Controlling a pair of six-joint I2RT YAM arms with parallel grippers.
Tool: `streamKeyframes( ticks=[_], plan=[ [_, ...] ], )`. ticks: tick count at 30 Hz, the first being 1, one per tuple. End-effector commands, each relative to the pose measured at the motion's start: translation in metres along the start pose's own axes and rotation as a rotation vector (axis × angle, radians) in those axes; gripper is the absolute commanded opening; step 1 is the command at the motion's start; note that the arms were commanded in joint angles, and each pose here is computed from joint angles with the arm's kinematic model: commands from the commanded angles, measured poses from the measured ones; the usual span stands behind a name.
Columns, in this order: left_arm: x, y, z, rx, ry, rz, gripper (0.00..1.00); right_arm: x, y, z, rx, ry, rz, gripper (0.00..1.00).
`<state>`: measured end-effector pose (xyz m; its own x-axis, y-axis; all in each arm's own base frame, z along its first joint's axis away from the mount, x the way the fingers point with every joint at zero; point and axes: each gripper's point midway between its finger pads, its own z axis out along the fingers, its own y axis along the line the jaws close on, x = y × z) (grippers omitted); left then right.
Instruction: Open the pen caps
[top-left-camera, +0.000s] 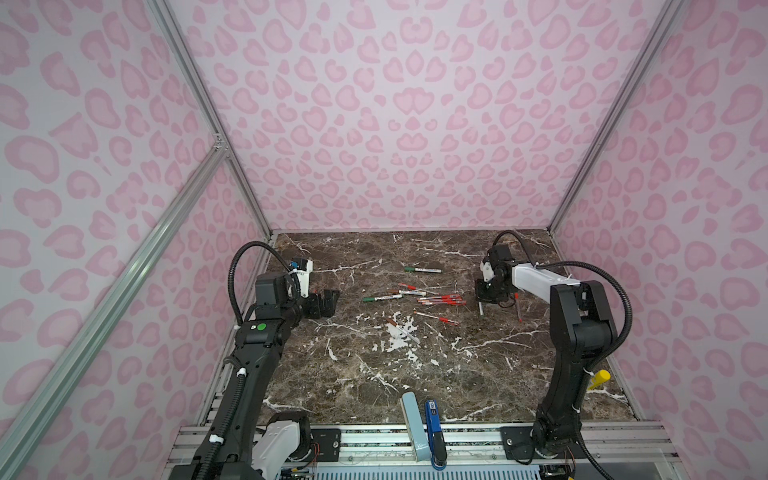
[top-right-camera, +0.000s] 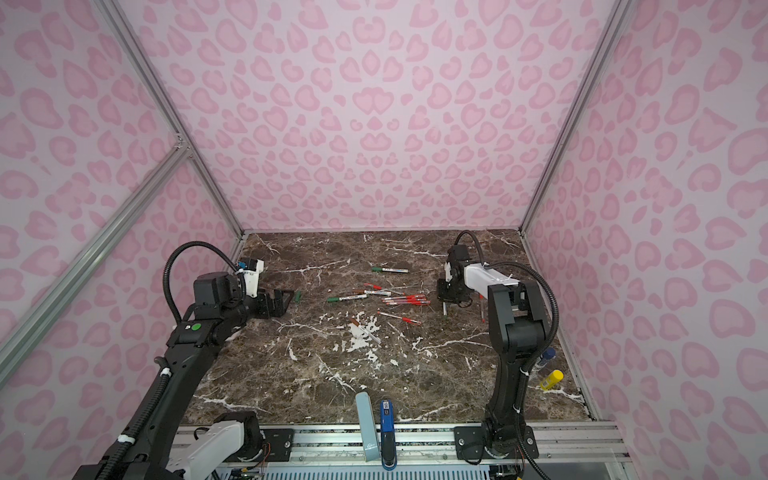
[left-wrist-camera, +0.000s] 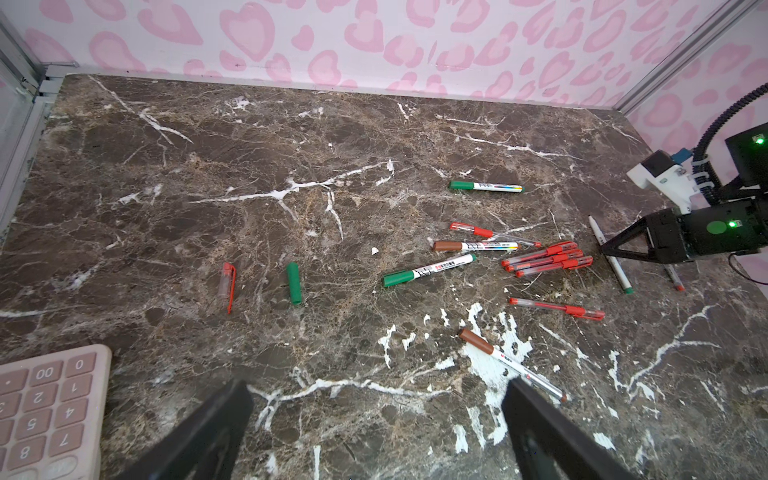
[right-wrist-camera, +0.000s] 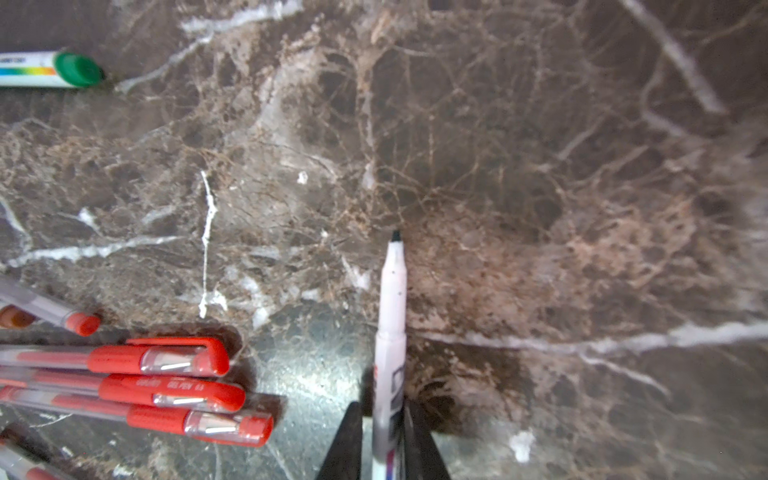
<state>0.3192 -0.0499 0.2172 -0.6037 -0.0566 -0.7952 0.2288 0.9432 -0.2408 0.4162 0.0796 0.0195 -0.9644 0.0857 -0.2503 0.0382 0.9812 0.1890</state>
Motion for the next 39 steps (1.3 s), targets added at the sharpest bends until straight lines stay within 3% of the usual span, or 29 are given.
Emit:
streamKeyframes(
  ticks=[1, 17, 22, 29, 39],
  plan=[
    [-0.011, -0.001, -0.002, 0.004, -0.043, 0.009, 0.98, 0.011, -0.015, 0.003, 0.07, 0.032, 0.003, 0.24],
    [-0.009, 0.001, 0.002, 0.01, -0.031, 0.001, 0.98, 0.001, 0.017, -0.075, 0.012, -0.06, -0.072, 0.35],
    [-0.012, 0.002, 0.001, 0.005, -0.037, -0.008, 0.98, 0.009, 0.048, -0.096, -0.03, -0.11, -0.143, 0.38],
    [-0.012, 0.003, 0.0, 0.003, -0.038, -0.011, 0.98, 0.038, 0.119, -0.096, -0.12, -0.096, -0.306, 0.42],
    [-0.01, 0.004, 0.0, 0.006, -0.036, -0.014, 0.98, 0.089, 0.204, -0.065, -0.188, -0.004, -0.506, 0.45]
  ],
)
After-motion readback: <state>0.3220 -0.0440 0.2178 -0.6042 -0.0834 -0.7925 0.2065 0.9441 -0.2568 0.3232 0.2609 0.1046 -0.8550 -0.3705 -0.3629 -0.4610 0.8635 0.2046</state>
